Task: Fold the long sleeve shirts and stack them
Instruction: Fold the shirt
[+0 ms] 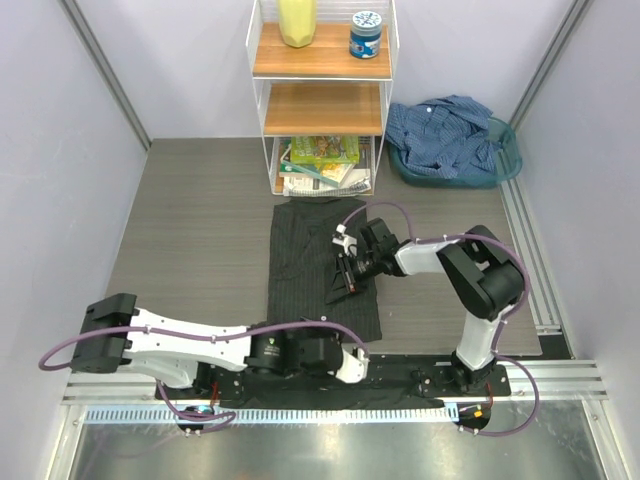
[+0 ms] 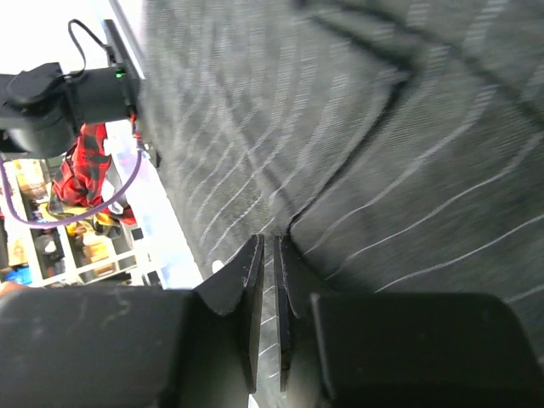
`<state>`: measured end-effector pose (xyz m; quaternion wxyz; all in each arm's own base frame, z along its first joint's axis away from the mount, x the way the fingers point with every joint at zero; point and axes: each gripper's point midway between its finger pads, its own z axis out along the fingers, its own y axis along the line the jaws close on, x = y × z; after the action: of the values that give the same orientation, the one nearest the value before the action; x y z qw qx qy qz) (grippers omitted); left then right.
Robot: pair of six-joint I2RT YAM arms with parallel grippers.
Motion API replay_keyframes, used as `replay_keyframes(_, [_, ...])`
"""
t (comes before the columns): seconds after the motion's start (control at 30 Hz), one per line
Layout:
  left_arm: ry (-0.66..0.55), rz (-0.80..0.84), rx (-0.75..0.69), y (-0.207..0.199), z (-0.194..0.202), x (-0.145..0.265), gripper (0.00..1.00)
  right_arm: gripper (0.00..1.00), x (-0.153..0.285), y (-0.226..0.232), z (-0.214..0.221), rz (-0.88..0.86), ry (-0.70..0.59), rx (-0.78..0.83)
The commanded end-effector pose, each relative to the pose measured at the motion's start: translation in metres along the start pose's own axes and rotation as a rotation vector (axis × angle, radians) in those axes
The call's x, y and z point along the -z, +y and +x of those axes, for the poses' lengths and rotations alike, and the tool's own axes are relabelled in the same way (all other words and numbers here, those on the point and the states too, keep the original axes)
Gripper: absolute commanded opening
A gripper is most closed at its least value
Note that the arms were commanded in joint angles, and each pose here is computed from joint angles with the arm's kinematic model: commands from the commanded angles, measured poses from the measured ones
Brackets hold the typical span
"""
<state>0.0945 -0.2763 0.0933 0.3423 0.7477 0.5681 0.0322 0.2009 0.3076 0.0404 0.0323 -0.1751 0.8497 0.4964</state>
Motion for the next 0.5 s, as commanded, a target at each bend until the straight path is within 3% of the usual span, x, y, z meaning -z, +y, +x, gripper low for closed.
replay_keyframes(0.0, [-0.079, -0.062, -0.015, -0.003, -0.031, -0.002, 0.6, 0.15, -0.008, 0.004, -0.022, -0.034, -0.031, 0.056])
replay_keyframes(0.47, [0.011, -0.121, -0.111, -0.024, -0.004, -0.049, 0.64, 0.14, -0.018, -0.017, -0.019, -0.01, -0.006, 0.015])
